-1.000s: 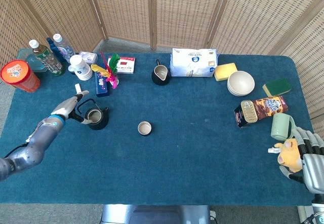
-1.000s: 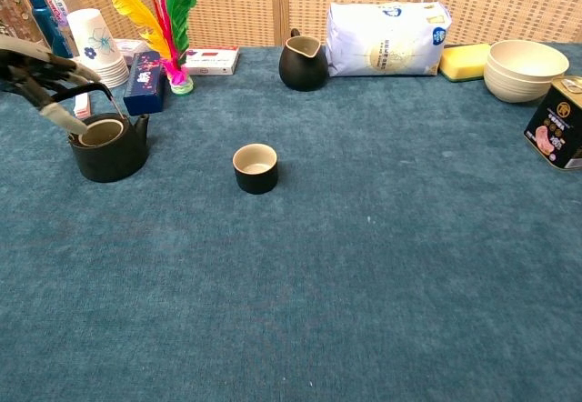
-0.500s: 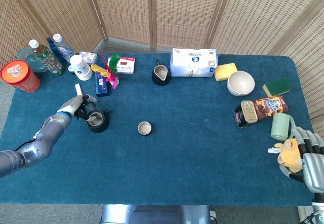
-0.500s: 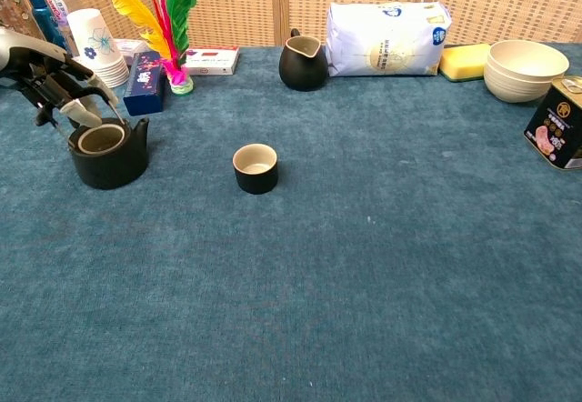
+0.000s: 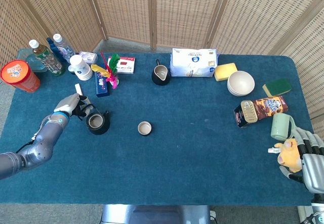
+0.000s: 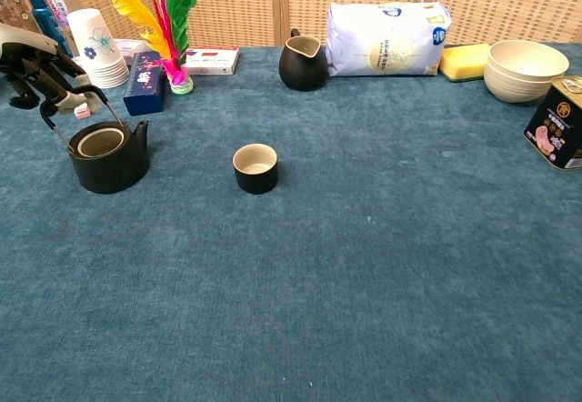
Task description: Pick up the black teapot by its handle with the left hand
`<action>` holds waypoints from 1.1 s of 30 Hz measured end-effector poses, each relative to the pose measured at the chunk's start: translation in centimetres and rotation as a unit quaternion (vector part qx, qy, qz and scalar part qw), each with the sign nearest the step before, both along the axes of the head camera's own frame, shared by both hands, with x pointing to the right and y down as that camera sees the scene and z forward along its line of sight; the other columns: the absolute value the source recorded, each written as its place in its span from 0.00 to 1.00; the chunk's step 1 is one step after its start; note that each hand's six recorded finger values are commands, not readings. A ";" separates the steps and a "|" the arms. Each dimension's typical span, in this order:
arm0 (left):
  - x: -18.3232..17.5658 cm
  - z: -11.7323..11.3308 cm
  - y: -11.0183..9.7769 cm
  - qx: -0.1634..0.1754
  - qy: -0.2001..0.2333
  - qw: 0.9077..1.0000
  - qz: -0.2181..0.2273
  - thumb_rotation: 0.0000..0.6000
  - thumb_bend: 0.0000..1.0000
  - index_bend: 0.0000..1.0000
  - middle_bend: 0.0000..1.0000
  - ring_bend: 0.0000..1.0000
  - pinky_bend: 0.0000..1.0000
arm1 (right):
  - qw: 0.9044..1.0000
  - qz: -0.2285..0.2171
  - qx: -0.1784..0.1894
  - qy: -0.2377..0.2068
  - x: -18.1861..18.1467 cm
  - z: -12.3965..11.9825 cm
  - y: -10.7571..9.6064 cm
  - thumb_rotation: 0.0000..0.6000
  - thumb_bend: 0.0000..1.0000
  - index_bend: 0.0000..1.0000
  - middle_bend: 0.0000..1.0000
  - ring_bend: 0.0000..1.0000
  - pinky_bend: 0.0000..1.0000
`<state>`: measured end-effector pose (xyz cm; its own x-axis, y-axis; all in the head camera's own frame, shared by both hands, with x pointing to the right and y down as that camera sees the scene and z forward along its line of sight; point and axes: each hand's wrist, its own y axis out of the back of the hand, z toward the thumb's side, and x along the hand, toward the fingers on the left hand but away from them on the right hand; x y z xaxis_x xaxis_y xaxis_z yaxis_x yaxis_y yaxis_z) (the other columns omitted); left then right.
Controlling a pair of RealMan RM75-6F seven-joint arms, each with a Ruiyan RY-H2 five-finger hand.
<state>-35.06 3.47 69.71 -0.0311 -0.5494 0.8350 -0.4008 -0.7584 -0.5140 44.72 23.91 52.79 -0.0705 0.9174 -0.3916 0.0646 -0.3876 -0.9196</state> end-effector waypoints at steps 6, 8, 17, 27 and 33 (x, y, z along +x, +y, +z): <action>1.0 -0.4 -0.1 0.025 -0.001 0.999 0.020 1.00 0.75 0.63 0.83 0.76 0.98 | 1.000 0.000 0.001 -0.002 0.0 -0.1 0.0 0.97 0.00 0.00 0.00 0.00 0.00; 1.5 -0.7 0.0 0.034 0.001 0.999 0.032 1.00 0.75 0.65 0.84 0.77 0.99 | 1.000 0.000 0.001 -0.003 0.0 -0.2 0.0 0.97 0.00 0.00 0.00 0.00 0.00; 3.2 -2.8 0.1 0.094 0.010 0.991 0.095 1.00 0.75 0.65 0.84 0.76 0.99 | 1.000 0.000 0.000 -0.004 0.0 -0.2 0.1 0.97 0.00 0.00 0.00 0.00 0.00; 6.1 -5.5 0.8 0.145 0.010 0.964 0.223 1.00 0.73 0.67 0.84 0.74 0.99 | 1.000 0.003 0.000 -0.002 0.1 -0.2 0.2 0.97 0.00 0.00 0.00 0.00 0.00; 8.2 -7.5 1.8 0.194 0.007 0.928 0.319 1.00 0.72 0.67 0.84 0.74 0.99 | 1.000 0.005 0.001 -0.001 0.1 -0.3 0.2 0.97 0.00 0.00 0.00 0.00 0.00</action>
<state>-26.81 5.24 62.17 0.4129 -0.7112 0.5689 0.0583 -0.6027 -0.7958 44.87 24.09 52.45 -0.0784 0.9173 -0.3904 0.0707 -0.3855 -0.9200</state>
